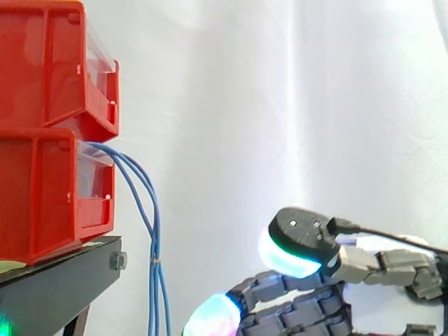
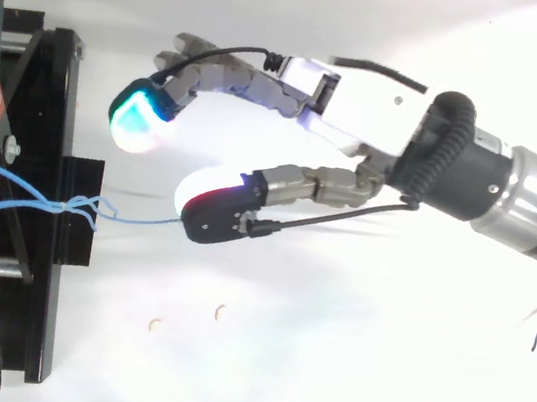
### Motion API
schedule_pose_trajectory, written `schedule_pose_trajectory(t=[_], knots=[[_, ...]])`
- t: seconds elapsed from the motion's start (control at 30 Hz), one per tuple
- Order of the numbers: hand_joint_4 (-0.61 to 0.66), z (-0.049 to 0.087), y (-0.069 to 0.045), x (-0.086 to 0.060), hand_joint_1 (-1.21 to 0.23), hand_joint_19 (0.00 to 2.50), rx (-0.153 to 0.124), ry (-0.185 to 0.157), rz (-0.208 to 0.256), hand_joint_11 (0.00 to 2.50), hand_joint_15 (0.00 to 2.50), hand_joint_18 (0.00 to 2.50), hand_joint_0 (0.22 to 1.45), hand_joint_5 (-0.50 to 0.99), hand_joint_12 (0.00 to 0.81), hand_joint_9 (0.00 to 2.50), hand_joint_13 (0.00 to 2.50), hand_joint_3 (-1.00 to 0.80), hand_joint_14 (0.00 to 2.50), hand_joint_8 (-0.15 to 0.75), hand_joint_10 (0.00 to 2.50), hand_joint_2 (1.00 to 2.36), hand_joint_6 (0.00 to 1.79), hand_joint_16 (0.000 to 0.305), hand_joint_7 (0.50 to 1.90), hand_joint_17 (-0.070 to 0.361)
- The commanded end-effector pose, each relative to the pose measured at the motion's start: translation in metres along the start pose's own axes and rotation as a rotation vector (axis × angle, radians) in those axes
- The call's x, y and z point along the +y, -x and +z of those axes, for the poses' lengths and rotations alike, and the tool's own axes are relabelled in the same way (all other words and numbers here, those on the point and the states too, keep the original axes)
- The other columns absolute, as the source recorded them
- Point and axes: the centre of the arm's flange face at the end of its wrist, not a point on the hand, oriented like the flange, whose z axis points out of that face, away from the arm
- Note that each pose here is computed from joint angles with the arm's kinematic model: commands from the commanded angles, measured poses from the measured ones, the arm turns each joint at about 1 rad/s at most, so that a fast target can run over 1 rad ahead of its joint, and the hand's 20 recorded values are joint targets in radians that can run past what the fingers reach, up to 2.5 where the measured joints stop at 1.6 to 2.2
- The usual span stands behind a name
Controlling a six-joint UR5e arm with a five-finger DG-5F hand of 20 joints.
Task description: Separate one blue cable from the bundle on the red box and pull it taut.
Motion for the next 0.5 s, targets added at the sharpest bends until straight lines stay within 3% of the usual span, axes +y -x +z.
schedule_pose_trajectory(t=[0.0,0.27,0.37,0.4,0.47], knots=[[0.23,0.010,-0.008,-0.012,-0.52,0.00,0.002,-0.010,0.018,0.00,0.06,0.00,0.38,-0.22,0.397,0.14,0.00,-0.50,0.00,0.295,0.00,1.00,0.50,0.074,0.75,0.166],[0.27,0.019,-0.013,0.003,-0.57,0.00,-0.014,0.009,0.018,0.00,0.03,0.00,0.41,-0.19,0.388,0.23,0.06,-0.50,0.00,0.299,0.00,1.00,0.50,0.070,0.76,0.157],[0.28,0.023,-0.022,-0.010,-0.57,0.00,-0.020,0.007,0.006,0.00,0.03,0.00,0.41,-0.18,0.386,0.24,0.08,-0.50,0.00,0.300,0.00,1.00,0.50,0.069,0.77,0.156],[0.28,0.025,-0.026,-0.020,-0.57,0.00,-0.018,0.002,0.011,0.00,0.03,0.00,0.42,-0.18,0.385,0.28,0.09,-0.50,0.00,0.306,0.00,1.00,0.50,0.068,0.79,0.153],[0.29,0.027,-0.030,-0.018,-0.57,0.00,-0.020,0.015,0.036,0.00,0.04,0.00,0.42,-0.18,0.384,0.30,0.10,-0.50,0.00,0.308,0.00,1.00,0.50,0.068,0.79,0.153]])
